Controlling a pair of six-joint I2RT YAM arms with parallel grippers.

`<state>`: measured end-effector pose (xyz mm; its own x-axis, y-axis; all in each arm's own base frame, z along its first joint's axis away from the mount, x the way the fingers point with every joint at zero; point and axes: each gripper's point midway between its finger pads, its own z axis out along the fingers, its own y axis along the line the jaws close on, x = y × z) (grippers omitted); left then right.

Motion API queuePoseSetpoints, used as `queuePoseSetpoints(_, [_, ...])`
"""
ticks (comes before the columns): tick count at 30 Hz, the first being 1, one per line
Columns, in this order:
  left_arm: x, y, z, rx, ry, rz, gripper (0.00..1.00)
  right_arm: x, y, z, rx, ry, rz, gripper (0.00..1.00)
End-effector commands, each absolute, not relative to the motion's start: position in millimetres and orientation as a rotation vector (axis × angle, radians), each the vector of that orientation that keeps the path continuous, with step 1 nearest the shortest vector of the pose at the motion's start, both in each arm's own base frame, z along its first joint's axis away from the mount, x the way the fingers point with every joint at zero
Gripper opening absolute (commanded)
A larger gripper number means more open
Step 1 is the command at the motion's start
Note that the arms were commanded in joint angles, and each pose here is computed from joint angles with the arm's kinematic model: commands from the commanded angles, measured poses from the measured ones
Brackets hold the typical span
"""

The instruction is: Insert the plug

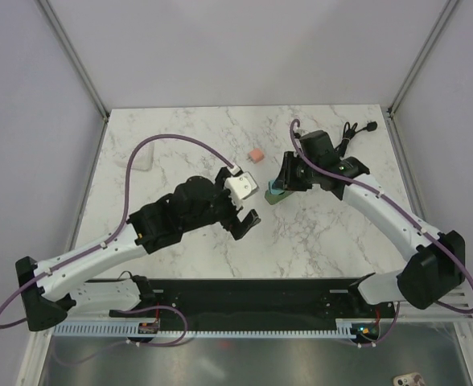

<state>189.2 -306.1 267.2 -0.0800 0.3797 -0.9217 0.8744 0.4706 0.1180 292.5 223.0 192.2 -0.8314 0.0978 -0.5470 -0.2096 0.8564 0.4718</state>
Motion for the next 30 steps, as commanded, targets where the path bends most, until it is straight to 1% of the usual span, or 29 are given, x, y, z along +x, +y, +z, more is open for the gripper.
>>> queuePoseSetpoints(1, [207, -288, 278, 0.918, 1.762, -0.532, 1.00, 323, 193, 190, 0.021, 2.440, 0.425, 0.00])
queuePoseSetpoints(2, [212, -282, 277, 0.898, 1.806, -0.525, 1.00, 325, 189, 181, 0.026, 2.471, 0.373, 0.00])
queuePoseSetpoints(3, [214, -280, 276, 0.839, 1.859, -0.558, 1.00, 334, 183, 187, 0.040, 2.448, 0.316, 0.00])
queuePoseSetpoints(5, [226, -268, 273, 0.721, 1.970, -0.626, 1.00, 341, 176, 179, 0.065, 2.475, 0.226, 0.00])
queuePoseSetpoints(6, [229, -264, 273, 0.682, 1.999, -0.665, 1.00, 349, 172, 187, 0.090, 2.451, 0.190, 0.00])
queuePoseSetpoints(8, [243, -246, 269, 0.575, 2.052, -0.700, 1.00, 356, 176, 184, 0.140, 2.466, 0.186, 0.00])
queuePoseSetpoints(9, [247, -238, 270, 0.530, 2.054, -0.696, 1.00, 360, 180, 190, 0.165, 2.454, 0.206, 0.00])
queuePoseSetpoints(13, [268, -200, 261, 0.396, 2.056, -0.492, 1.00, 373, 191, 177, 0.298, 2.462, 0.242, 0.00])
queuePoseSetpoints(19, [264, -192, 258, 0.410, 2.030, -0.471, 1.00, 382, 202, 155, 0.540, 2.455, 0.306, 0.00])
queuePoseSetpoints(20, [263, -191, 257, 0.413, 2.027, -0.467, 1.00, 384, 202, 156, 0.642, 2.433, 0.311, 0.00])
queuePoseSetpoints(22, [263, -191, 257, 0.410, 2.019, -0.469, 1.00, 382, 191, 146, 0.725, 2.446, 0.213, 0.00])
queuePoseSetpoints(24, [262, -191, 254, 0.413, 2.020, -0.473, 1.00, 392, 180, 154, 0.821, 2.390, 0.123, 0.00])
queuePoseSetpoints(26, [260, -192, 254, 0.422, 2.015, -0.483, 1.00, 387, 173, 140, 0.866, 2.437, 0.010, 0.00])
queuePoseSetpoints(27, [260, -193, 254, 0.427, 2.016, -0.484, 1.00, 391, 175, 146, 0.923, 2.415, 0.020, 0.00])
queuePoseSetpoints(28, [259, -193, 255, 0.430, 2.013, -0.491, 1.00, 388, 173, 136, 0.943, 2.443, -0.023, 0.00])
queuePoseSetpoints(30, [259, -194, 256, 0.434, 2.009, -0.498, 1.00, 390, 181, 134, 0.983, 2.455, 0.007, 0.00])
